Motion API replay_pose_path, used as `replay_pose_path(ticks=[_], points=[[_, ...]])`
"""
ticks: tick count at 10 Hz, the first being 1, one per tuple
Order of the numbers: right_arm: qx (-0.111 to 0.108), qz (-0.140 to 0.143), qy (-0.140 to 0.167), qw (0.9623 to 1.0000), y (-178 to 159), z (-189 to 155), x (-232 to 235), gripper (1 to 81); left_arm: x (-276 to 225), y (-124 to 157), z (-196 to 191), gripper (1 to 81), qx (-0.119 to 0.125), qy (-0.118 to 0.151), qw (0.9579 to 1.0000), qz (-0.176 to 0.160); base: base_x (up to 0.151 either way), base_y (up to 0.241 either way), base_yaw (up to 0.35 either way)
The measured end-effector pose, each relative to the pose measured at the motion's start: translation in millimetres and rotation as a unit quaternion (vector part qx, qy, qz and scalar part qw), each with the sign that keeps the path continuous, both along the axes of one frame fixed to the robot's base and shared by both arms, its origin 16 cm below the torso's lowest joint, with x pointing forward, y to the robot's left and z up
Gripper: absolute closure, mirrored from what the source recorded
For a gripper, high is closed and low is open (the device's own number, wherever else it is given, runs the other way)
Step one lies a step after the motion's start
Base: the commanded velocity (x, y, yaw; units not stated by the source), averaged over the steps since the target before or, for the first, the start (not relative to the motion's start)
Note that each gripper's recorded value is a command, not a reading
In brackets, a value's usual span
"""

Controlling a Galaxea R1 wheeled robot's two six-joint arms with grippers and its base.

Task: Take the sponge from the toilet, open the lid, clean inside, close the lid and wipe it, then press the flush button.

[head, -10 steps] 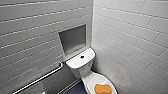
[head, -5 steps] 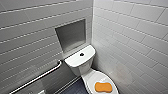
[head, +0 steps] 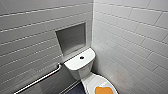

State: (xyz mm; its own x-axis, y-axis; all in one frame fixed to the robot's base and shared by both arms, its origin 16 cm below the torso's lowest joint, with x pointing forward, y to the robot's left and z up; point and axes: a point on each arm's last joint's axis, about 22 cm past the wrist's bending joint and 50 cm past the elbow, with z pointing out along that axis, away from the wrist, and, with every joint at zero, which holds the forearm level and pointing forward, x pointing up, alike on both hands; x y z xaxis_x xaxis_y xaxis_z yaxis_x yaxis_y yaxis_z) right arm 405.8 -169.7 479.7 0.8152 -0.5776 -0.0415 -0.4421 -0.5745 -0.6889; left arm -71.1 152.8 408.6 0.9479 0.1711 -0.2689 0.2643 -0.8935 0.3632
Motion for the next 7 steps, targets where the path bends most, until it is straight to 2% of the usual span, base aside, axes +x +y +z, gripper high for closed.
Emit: replay_pose_path(ticks=[3,4,7], points=[[-0.006,-0.013,-0.005,0.9999,-1.4,-14.0,31.4,1.0,22.6,0.6,-18.7,1.0,0.001,-0.015,0.9999,0.0,0.0,0.0,0.0],[-0.008,-0.016,-0.002,0.9998,-4.2,-21.9,35.0,1.0,22.5,0.7,-22.2,1.0,0.001,-0.011,0.9999,0.0,0.0,0.0,0.0],[-0.006,-0.031,0.029,0.9991,-5.0,-62.0,41.9,1.0,0.9,8.0,-33.2,1.0,0.012,0.025,0.9996,-0.004,0.0,0.0,0.0]])
